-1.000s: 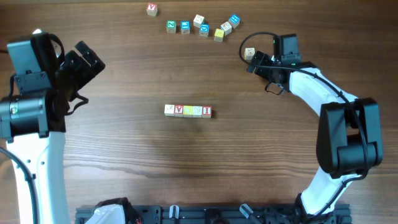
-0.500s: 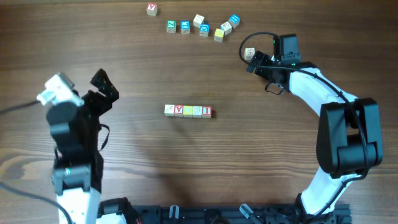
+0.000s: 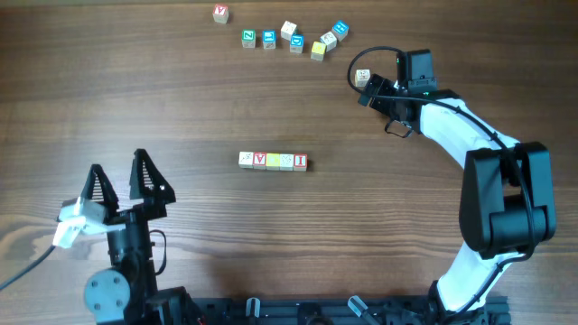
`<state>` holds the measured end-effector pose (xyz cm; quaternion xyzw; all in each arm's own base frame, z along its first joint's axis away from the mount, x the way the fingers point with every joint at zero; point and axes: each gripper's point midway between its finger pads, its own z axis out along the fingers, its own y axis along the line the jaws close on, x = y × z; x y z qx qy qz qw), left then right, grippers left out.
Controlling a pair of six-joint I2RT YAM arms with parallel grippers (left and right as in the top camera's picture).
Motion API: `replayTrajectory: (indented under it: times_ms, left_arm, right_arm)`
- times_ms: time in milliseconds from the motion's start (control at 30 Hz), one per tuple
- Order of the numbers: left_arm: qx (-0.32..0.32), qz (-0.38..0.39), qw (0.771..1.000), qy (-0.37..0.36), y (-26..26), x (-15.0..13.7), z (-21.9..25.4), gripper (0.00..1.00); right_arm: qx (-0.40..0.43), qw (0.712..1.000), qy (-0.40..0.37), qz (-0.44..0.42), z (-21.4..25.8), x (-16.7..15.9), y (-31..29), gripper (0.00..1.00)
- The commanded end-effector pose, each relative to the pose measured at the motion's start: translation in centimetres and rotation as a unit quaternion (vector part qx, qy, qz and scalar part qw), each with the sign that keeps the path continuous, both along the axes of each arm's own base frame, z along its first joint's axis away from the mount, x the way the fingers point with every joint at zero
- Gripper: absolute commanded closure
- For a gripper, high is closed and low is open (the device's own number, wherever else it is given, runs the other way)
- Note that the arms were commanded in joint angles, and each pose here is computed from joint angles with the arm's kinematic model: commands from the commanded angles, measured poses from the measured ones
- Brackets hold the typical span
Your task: Form a horizontal line
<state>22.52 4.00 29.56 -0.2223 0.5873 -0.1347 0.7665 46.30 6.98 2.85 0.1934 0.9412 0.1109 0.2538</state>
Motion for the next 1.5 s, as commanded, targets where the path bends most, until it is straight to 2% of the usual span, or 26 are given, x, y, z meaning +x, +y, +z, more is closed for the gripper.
replayTrajectory:
  times_ms: [0, 100, 333, 467, 600, 767, 1467]
  left_arm:
    - [0.004, 0.003, 1.000, -0.029, -0.1, -0.9, 0.0, 0.00]
    - [0.007, 0.002, 0.999, -0.048, -0.1, -1.0, 0.0, 0.00]
    - [0.001, -0.046, 0.999, -0.009, -2.1, 0.6, -3.8, 0.00]
    - [-0.002, -0.047, 0.999, 0.027, -2.1, 1.2, -6.1, 0.00]
    - [-0.008, -0.046, 0.995, 0.087, -2.1, 2.1, -11.1, 0.00]
    - [-0.012, -0.046, 0.990, 0.134, -2.1, 2.0, -13.5, 0.00]
    - [0.002, -0.032, 0.989, 0.142, -1.6, 2.0, -13.7, 0.00]
  right_arm:
    - [-0.009, 1.000, 0.005, -0.008, -0.7, 0.0, -0.6, 0.00]
    - [-0.009, 1.000, 0.005, -0.008, -0.7, 0.0, -0.6, 0.00]
    - [-0.009, 1.000, 0.005, -0.008, -0.7, 0.0, -0.6, 0.00]
    - [-0.009, 1.000, 0.005, -0.008, -0.7, 0.0, -0.6, 0.00]
    - [-0.009, 1.000, 0.005, -0.008, -0.7, 0.0, -0.6, 0.00]
    - [-0.009, 1.000, 0.005, -0.008, -0.7, 0.0, -0.6, 0.00]
    - [-0.009, 1.000, 0.005, -0.008, -0.7, 0.0, -0.6, 0.00]
